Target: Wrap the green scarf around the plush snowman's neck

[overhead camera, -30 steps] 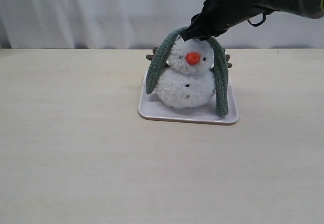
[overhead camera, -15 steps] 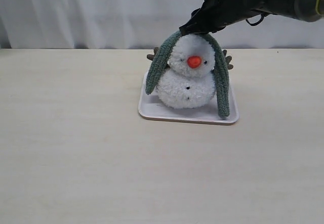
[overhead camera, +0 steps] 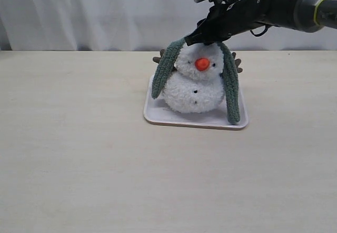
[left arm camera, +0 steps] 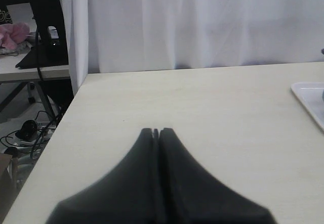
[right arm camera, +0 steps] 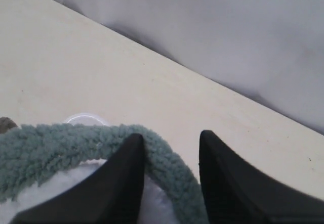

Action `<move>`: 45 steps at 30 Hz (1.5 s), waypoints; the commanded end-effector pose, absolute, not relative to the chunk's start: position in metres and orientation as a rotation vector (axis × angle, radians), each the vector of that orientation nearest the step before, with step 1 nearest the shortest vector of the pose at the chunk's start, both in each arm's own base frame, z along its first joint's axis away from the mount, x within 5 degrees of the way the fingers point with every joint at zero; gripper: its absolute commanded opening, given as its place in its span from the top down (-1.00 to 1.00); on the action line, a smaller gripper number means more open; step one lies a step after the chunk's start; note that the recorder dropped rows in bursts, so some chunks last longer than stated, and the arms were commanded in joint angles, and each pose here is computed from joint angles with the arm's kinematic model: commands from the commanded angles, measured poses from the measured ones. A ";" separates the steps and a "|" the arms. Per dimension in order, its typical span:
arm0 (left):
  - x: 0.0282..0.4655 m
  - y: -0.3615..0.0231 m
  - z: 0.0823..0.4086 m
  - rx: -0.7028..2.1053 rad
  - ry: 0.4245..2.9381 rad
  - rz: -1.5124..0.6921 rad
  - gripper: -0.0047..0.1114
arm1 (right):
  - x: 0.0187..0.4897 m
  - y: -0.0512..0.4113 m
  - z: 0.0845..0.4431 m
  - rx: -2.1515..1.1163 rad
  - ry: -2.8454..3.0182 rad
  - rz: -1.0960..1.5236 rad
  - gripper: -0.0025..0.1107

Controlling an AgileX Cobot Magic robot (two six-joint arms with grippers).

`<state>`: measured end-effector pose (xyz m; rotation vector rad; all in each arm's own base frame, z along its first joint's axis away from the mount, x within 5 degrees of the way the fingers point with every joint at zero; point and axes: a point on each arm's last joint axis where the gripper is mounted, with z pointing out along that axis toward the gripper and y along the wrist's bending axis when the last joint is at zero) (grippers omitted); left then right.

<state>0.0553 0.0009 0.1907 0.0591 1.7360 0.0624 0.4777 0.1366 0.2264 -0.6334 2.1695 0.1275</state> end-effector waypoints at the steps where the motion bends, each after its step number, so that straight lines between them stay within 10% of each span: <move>1: 0.055 0.000 0.191 0.057 1.724 0.053 0.92 | 0.470 0.135 0.233 -0.653 2.224 0.153 0.34; 17: 0.055 0.000 0.191 0.057 1.724 0.053 0.92 | 0.427 0.089 0.297 -0.477 2.472 0.195 0.14; 33: 0.055 0.000 0.191 0.057 1.724 0.053 0.92 | 0.414 0.077 0.207 -0.478 2.538 0.237 0.14; 40: 0.055 0.000 0.191 0.057 1.724 0.053 0.92 | 0.407 0.077 0.193 -0.493 2.538 0.243 0.84; 45: 0.055 0.000 0.191 0.057 1.724 0.053 0.92 | 0.403 0.078 0.210 -0.501 2.505 0.261 0.88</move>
